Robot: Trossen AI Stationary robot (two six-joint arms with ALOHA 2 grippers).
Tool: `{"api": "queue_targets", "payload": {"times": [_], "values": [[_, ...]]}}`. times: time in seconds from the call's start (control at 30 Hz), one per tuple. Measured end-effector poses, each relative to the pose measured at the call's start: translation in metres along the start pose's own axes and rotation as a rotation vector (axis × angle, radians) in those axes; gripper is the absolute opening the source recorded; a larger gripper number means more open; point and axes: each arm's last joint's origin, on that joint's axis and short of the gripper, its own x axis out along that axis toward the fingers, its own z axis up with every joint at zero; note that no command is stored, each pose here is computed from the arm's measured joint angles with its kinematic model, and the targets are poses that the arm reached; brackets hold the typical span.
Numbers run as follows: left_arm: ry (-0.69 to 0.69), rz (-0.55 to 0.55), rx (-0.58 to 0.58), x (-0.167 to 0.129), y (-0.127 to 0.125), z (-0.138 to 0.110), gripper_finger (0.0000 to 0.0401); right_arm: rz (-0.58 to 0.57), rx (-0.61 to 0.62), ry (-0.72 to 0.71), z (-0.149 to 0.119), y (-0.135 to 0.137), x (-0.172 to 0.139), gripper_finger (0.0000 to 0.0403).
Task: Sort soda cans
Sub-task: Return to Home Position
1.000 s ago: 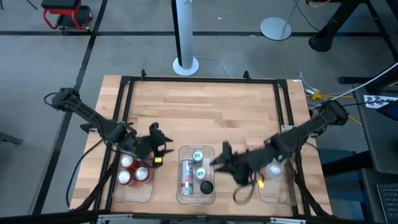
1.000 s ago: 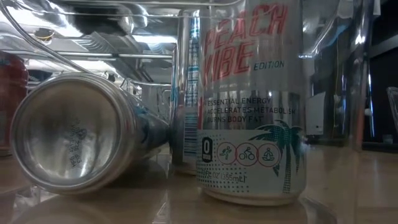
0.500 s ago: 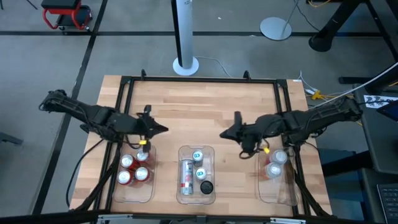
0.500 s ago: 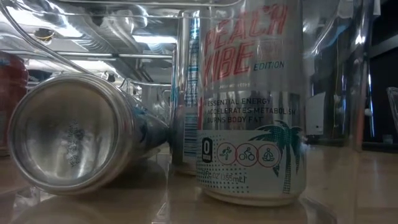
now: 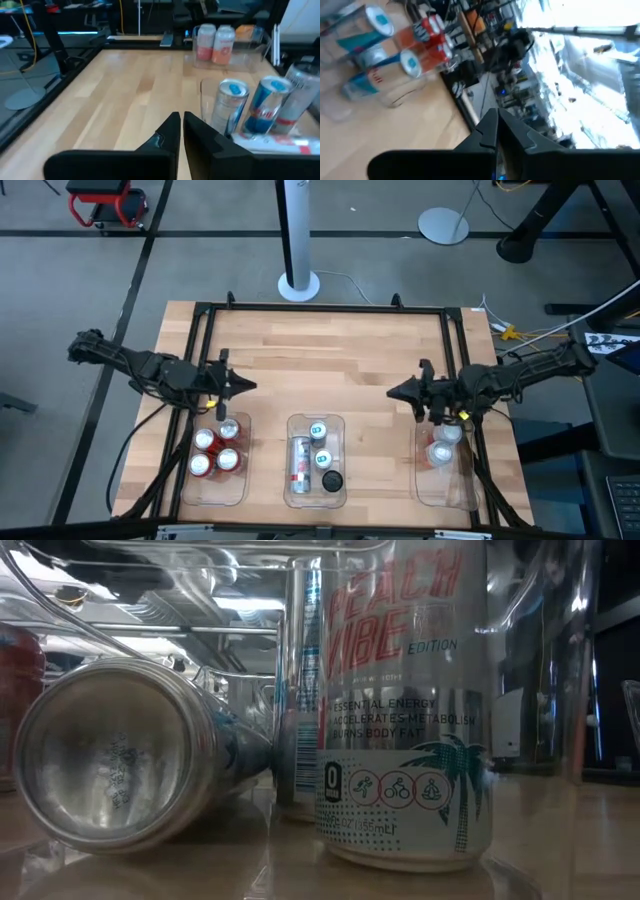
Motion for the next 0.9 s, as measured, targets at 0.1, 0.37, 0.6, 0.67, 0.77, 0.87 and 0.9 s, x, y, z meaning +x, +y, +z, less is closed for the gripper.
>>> {"api": "queue_targets", "payload": {"times": [0.1,0.37,0.6,0.67,0.77,0.87,0.9], "values": [[-0.002,-0.002,-0.019,0.002,0.0,-0.005,0.0018,0.021,0.0,0.009,-0.005,0.009,-0.003,0.0014],[-0.084,-0.138,-0.008,0.004,0.0,-0.028,0.0019,0.071,-0.064,-0.025,-0.021,0.036,-0.006,0.0014],[-0.236,-0.286,-0.007,-0.002,0.002,-0.043,0.0019,0.015,-0.032,-0.019,-0.03,0.042,-0.021,0.0014],[-0.255,-0.287,-0.011,-0.002,0.002,-0.049,0.0019,-0.001,-0.027,-0.015,-0.033,0.046,-0.026,0.0014],[-0.296,-0.287,-0.016,-0.003,0.004,-0.057,0.0019,-0.027,-0.019,-0.019,-0.038,0.055,-0.034,0.0014],[-0.32,-0.27,-0.025,-0.005,0.006,-0.063,0.0019,-0.07,0.0,-0.037,-0.041,0.06,-0.04,0.0014],[-0.324,-0.258,-0.029,-0.005,0.007,-0.065,0.0019,-0.078,0.004,-0.042,-0.043,0.063,-0.042,0.0014]]}}
